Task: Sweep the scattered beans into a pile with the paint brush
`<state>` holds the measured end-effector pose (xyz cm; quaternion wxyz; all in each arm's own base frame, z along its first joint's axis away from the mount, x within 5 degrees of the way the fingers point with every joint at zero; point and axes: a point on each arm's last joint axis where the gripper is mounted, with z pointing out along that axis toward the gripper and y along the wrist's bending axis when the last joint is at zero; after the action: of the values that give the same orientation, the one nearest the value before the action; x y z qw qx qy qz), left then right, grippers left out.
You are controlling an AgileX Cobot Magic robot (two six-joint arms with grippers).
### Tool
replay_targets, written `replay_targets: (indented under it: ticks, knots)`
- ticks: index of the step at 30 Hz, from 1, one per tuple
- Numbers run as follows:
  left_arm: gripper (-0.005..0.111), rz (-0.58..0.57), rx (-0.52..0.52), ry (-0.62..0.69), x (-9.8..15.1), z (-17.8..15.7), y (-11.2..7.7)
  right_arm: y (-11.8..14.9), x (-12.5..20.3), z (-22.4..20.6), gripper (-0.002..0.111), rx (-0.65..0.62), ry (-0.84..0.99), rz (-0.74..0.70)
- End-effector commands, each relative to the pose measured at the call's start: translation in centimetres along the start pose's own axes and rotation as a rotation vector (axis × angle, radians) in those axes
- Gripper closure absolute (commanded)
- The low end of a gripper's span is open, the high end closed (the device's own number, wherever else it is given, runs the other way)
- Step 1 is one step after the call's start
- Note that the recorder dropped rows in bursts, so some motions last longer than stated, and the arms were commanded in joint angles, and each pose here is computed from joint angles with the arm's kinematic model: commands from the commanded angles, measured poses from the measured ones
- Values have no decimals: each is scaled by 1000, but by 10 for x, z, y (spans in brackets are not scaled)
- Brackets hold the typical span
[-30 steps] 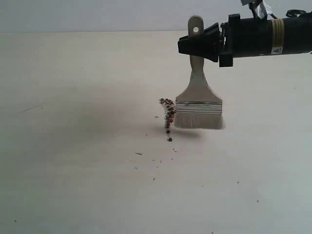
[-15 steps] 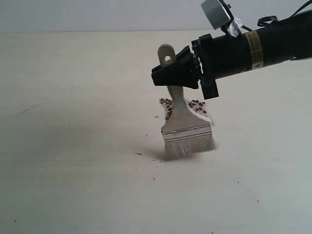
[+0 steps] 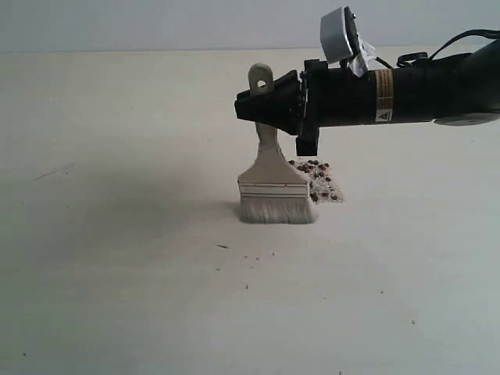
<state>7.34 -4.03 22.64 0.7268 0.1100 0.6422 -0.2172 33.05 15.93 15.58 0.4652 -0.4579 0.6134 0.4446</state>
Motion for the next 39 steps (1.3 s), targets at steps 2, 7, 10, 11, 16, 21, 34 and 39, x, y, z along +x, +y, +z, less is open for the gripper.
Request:
replay_targets:
  ticks: [2, 7, 10, 11, 16, 21, 34, 39]
  knots:
    - [107, 1, 1, -6, 0, -1, 0, -11, 1, 0, 108, 114, 10, -43]
    - [107, 1, 1, -6, 0, -1, 0, -11, -2, -1, 108, 125, -14, -13]
    - [107, 1, 1, -6, 0, -1, 0, -6, -27, -6, 108, 137, -58, 27]
    - [107, 1, 1, -6, 0, -1, 0, -4, -39, -10, 108, 145, -81, 30]
    - [107, 1, 1, -6, 0, -1, 0, 11, -85, -43, 108, 434, -133, 102]
    - [107, 1, 1, -6, 0, -1, 0, 34, -66, -83, 108, 810, -199, 202]
    - [107, 1, 1, -6, 0, -1, 0, 79, -3, -143, 108, 1278, -467, 224]
    - [107, 1, 1, -6, 0, -1, 0, 70, 0, -139, 108, 1282, -432, 243]
